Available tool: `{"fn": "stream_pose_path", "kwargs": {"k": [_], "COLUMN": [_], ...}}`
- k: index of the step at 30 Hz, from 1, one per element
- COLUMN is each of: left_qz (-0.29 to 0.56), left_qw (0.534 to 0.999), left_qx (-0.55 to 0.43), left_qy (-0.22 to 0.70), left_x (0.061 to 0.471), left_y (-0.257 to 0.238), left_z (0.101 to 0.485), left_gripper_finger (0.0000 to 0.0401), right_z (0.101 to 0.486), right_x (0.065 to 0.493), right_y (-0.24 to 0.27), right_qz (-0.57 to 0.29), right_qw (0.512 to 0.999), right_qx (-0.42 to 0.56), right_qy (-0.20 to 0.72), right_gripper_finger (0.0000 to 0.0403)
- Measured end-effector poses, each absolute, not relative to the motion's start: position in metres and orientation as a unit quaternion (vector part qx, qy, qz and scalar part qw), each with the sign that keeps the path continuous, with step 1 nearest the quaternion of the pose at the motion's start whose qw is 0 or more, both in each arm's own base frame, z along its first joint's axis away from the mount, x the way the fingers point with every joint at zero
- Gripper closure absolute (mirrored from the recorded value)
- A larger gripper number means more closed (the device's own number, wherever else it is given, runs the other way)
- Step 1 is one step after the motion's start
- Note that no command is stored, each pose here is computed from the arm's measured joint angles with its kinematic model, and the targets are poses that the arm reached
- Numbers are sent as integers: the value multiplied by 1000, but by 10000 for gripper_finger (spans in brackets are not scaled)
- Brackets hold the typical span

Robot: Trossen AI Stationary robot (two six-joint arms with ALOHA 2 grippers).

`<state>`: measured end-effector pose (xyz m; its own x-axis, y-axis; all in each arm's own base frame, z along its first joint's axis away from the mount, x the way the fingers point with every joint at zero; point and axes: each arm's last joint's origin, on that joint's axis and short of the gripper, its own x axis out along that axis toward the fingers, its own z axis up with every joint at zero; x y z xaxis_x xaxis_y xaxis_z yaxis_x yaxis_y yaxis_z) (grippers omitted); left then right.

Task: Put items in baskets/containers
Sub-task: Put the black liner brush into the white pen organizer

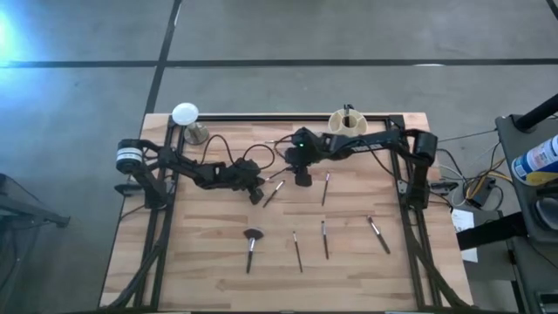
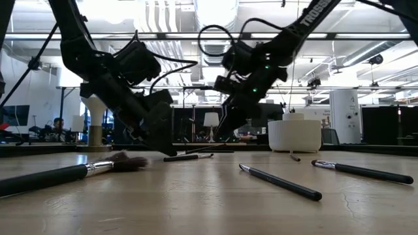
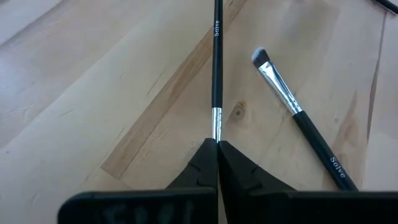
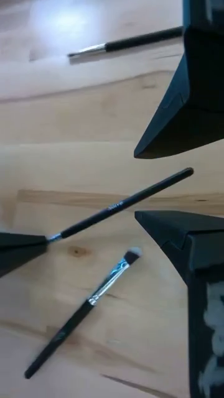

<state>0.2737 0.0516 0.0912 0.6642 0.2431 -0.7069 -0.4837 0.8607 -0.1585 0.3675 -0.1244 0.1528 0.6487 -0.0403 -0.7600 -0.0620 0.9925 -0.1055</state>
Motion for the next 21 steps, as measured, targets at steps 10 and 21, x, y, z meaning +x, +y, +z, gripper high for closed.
{"fn": "stream_pose_path", "kwargs": {"k": [10,21], "left_qz": [202,201], "left_qw": [897,897], "left_qx": [-169,-169], "left_qy": [356,356], "left_x": [274,274], "left_y": [52,52], "left_z": [91,91], "left_gripper_finger": [401,401], "right_z": [144,135], "right_x": [404,417], "right_y": [-127,-126], "right_qz": [61,77], "right_qw": [867,854], "right_qx": [-89,-87], "right_qy": [486,508], "right_gripper_finger": [263,308]}}
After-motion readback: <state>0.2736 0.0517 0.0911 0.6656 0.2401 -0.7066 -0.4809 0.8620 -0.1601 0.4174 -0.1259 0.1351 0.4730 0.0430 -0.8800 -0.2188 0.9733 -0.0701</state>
